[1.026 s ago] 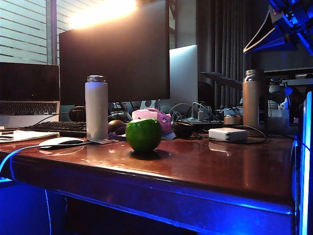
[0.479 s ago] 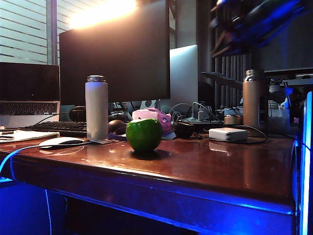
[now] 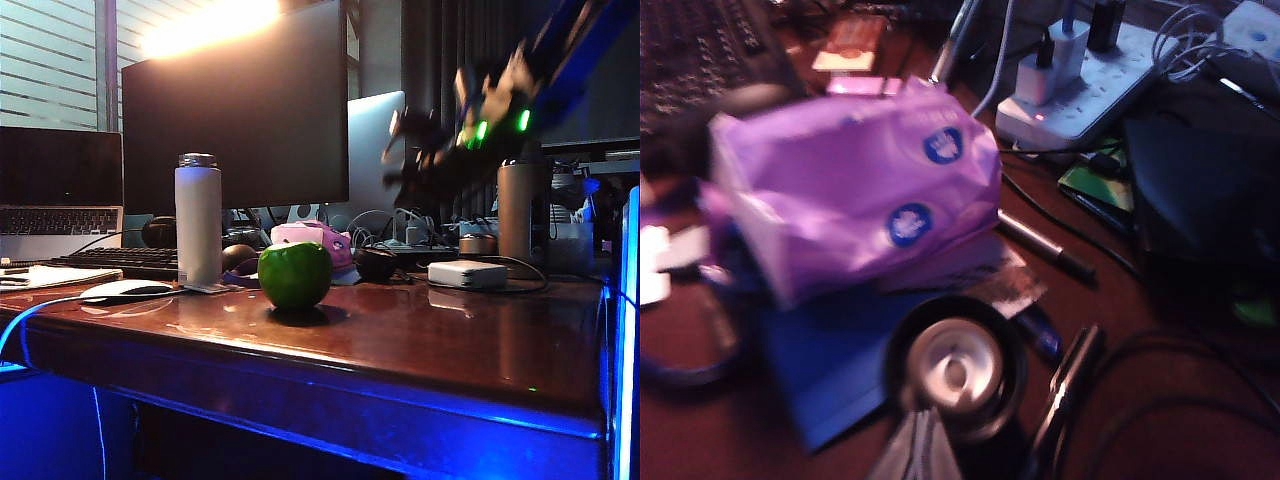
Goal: Stack the black thermos bottle cap from the table onto the green apple.
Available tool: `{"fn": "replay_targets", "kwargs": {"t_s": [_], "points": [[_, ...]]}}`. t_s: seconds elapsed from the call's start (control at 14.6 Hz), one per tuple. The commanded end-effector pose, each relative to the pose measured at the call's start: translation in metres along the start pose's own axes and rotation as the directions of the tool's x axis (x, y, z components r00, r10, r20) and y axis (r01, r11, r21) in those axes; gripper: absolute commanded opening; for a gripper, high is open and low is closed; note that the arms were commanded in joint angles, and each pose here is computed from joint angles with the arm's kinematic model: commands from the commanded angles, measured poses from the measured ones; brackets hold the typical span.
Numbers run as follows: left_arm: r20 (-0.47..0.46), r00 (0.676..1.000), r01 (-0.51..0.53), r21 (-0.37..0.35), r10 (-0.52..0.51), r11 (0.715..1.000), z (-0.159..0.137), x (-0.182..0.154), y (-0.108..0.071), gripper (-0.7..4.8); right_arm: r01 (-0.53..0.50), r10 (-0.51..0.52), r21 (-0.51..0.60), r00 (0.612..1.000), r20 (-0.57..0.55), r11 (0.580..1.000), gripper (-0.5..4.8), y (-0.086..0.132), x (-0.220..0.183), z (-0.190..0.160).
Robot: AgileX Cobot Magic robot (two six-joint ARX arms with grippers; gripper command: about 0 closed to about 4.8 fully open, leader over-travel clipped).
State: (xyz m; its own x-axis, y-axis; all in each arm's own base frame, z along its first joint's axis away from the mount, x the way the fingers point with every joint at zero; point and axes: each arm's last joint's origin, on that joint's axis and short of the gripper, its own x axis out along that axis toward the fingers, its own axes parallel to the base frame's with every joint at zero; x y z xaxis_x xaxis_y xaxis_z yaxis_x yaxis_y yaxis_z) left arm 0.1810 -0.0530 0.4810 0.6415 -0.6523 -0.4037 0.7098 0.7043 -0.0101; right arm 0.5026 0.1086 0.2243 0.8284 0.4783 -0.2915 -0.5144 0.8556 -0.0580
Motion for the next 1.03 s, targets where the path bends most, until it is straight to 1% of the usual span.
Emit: {"fn": "replay_targets", "kwargs": {"t_s": [0.07, 0.14, 0.21, 0.27, 0.41, 0.55, 0.68, 0.82, 1.03], "points": [[0.009, 1.0, 0.003, 0.008, -0.004, 1.0, 0.001, -0.001, -0.001, -0.03, 0.063, -0.058, -0.058, 0.994, 0.091, 0.996, 0.07, 0.0, 0.02, -0.014], [0.009, 1.0, 0.003, 0.008, -0.003, 1.0, 0.001, -0.001, -0.001, -0.03, 0.094, -0.087, -0.085, 0.992, 0.086, 0.992, 1.19, 0.001, 0.024, -0.02], [0.01, 1.0, 0.003, 0.008, -0.003, 1.0, 0.001, -0.001, -0.001, -0.03, 0.103, -0.094, -0.114, 0.992, 0.084, 0.988, 3.83, 0.005, 0.029, -0.024], [0.009, 1.0, 0.003, 0.008, -0.003, 1.0, 0.001, -0.001, -0.001, -0.03, 0.095, -0.084, -0.14, 0.993, 0.086, 0.986, 4.79, 0.009, 0.033, -0.03], [0.009, 1.0, 0.003, 0.008, -0.003, 1.0, 0.001, -0.001, -0.001, -0.03, 0.085, -0.07, -0.149, 0.993, 0.099, 0.985, 4.79, 0.013, 0.044, -0.045], [0.009, 1.0, 0.003, 0.008, -0.003, 1.0, 0.001, -0.001, -0.001, -0.03, 0.106, -0.092, -0.139, 0.99, 0.103, 0.985, 4.79, 0.01, 0.054, -0.05], [0.009, 1.0, 0.003, 0.008, -0.003, 1.0, 0.001, -0.001, -0.001, -0.03, 0.111, -0.093, -0.14, 0.987, 0.133, 0.984, 4.79, 0.006, 0.065, -0.044], [0.009, 1.0, 0.003, 0.008, -0.003, 1.0, 0.001, -0.001, -0.001, -0.03, 0.099, -0.086, -0.129, 0.991, 0.105, 0.987, 4.79, 0.002, 0.076, -0.037], [0.009, 1.0, 0.003, 0.008, -0.003, 1.0, 0.001, -0.001, -0.001, -0.03, 0.075, -0.06, -0.132, 0.992, 0.11, 0.988, 4.79, -0.001, 0.087, -0.034]]}}
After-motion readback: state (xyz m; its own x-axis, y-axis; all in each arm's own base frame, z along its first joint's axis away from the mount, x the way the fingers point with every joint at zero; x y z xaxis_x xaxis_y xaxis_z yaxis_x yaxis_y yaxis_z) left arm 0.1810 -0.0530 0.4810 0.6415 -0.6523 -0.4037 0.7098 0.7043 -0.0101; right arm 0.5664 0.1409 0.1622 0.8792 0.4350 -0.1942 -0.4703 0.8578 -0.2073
